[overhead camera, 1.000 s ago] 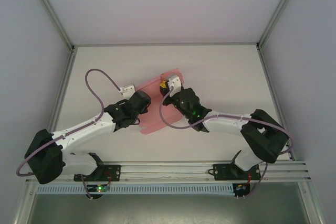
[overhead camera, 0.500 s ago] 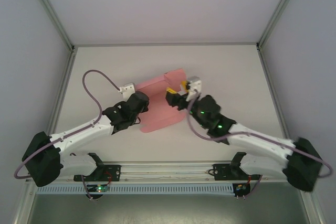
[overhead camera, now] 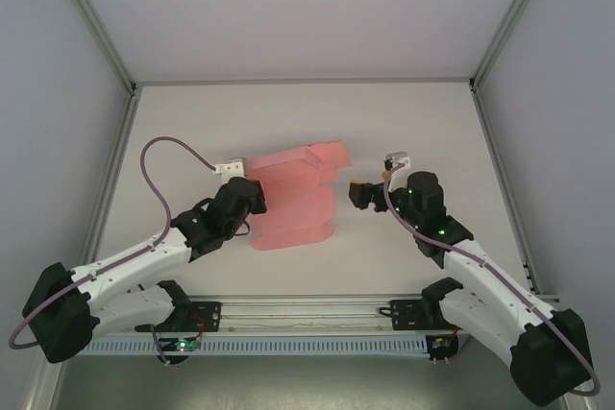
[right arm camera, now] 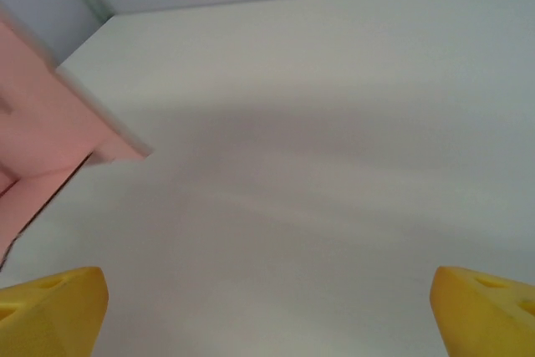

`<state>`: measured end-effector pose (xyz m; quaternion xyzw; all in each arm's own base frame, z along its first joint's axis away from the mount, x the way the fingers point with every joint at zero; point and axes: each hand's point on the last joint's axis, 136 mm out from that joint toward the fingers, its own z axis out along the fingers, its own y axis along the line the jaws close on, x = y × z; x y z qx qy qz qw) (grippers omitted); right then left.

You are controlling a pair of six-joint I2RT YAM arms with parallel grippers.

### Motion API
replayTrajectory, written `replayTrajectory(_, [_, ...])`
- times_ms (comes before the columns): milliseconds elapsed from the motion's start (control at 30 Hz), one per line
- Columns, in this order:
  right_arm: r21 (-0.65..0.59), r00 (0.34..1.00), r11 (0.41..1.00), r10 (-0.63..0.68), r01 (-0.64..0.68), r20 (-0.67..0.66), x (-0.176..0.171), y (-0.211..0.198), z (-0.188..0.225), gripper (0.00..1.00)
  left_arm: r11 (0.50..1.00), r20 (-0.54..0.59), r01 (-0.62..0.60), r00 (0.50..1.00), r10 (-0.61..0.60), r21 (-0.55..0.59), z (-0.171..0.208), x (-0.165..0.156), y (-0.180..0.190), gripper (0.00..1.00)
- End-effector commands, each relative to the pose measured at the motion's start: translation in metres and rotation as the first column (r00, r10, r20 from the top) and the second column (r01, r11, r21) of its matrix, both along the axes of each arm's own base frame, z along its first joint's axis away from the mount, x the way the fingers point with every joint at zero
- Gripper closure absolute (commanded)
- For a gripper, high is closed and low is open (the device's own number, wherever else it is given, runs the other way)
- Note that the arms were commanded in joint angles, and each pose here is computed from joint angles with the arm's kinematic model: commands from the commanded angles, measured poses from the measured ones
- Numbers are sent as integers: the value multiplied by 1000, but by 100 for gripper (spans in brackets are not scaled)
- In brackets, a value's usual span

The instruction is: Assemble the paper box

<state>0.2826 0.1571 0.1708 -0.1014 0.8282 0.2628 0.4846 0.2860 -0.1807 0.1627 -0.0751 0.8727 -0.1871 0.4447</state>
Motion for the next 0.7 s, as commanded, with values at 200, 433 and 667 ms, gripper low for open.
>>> replayTrajectory(200, [57, 989, 989, 135, -139, 64, 11, 38, 29, 2, 997, 38, 77, 996, -76, -13, 8, 8, -19, 100])
replayTrajectory(433, [19, 988, 991, 132, -134, 77, 12, 38, 28, 2, 999, 32, 53, 998, -53, 5, 8, 9, -14, 100])
replayTrajectory(667, [27, 977, 979, 198, -201, 76, 2, 47, 22, 2, 996, 55, 87, 995, -86, -22, 11, 9, -21, 100])
